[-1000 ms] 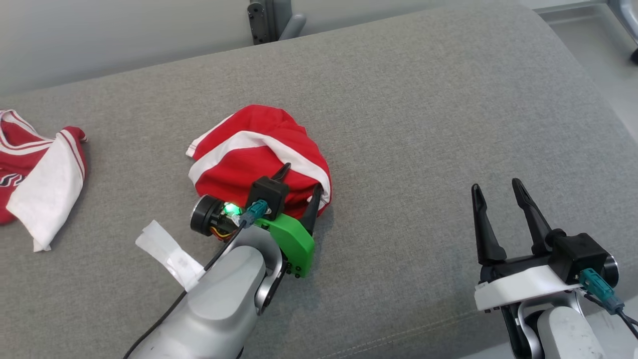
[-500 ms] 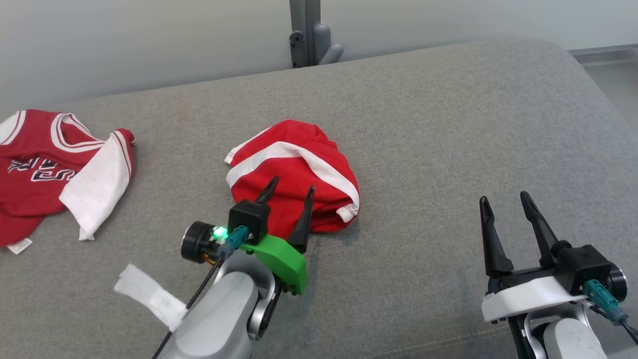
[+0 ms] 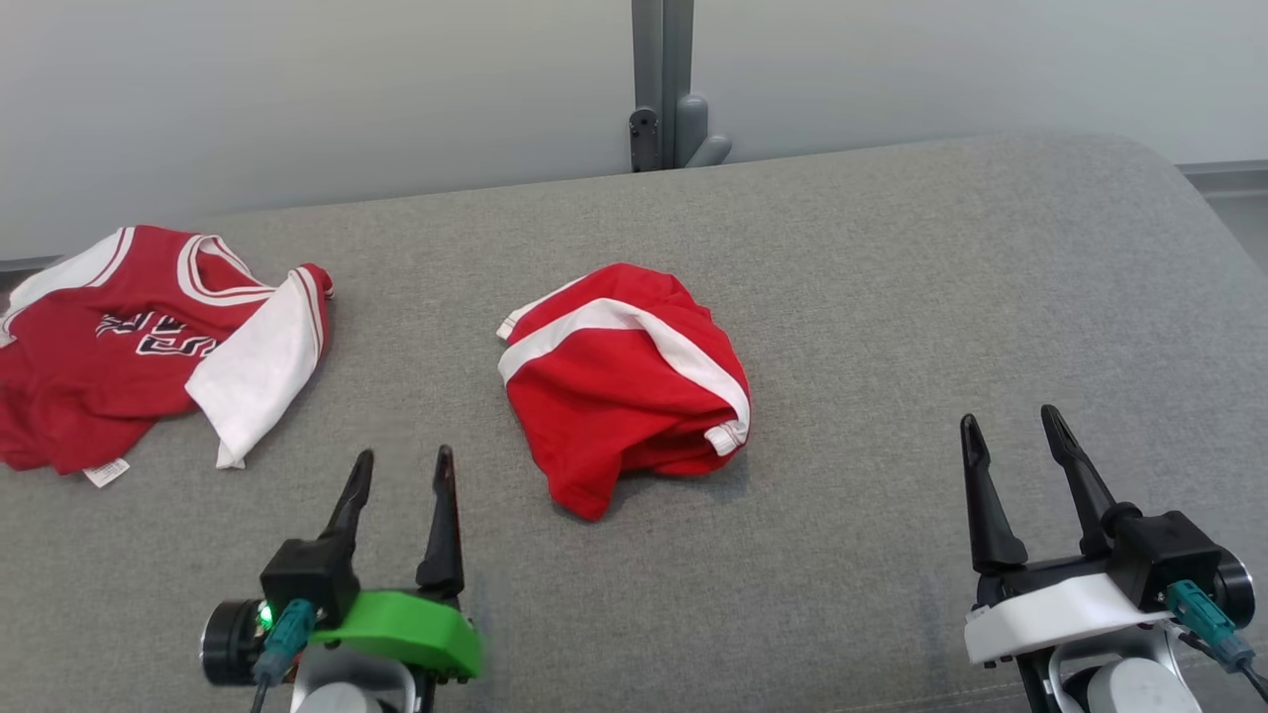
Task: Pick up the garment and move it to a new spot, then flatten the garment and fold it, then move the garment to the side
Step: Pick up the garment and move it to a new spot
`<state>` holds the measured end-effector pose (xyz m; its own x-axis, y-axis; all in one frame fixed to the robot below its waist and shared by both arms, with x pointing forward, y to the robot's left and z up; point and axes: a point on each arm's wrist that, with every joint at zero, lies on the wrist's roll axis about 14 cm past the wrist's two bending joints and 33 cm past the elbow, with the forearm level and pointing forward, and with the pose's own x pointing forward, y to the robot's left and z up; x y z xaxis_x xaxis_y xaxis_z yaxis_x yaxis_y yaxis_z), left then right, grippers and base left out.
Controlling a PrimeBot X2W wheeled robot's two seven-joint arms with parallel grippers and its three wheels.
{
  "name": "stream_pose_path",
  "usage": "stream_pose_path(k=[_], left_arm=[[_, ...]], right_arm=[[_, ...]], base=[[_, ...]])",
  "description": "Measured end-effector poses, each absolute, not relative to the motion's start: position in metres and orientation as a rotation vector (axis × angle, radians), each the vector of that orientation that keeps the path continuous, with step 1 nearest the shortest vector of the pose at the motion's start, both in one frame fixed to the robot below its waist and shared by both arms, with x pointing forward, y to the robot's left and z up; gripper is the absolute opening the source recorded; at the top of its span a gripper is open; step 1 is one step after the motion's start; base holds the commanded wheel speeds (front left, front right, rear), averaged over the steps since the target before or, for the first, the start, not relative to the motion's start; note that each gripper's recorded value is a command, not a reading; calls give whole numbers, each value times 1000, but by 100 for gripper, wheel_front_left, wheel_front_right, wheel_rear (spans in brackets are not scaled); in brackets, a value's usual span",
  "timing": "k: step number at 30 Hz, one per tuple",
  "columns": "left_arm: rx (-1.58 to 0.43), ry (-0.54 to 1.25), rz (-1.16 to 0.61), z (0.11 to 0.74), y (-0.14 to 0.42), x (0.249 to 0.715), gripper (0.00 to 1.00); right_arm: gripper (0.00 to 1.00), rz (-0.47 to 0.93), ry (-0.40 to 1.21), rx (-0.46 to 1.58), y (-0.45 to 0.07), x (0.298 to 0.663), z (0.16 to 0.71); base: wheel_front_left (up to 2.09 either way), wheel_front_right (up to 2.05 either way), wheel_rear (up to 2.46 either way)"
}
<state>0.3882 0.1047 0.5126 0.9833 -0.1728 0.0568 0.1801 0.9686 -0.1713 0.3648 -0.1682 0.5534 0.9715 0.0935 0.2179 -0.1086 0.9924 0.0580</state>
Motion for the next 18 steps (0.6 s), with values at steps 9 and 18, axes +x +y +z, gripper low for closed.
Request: stream_pose_path(k=[9,18], left_arm=[[-172,-25,-50,497,153,353,100],[-171,-19,-23,492,162,345,100]], right_arm=[[100,130,-201,81,-159,358,548],[100,142,-191,96,-154,355,545]], base=[[0,0,0],[0,0,0]])
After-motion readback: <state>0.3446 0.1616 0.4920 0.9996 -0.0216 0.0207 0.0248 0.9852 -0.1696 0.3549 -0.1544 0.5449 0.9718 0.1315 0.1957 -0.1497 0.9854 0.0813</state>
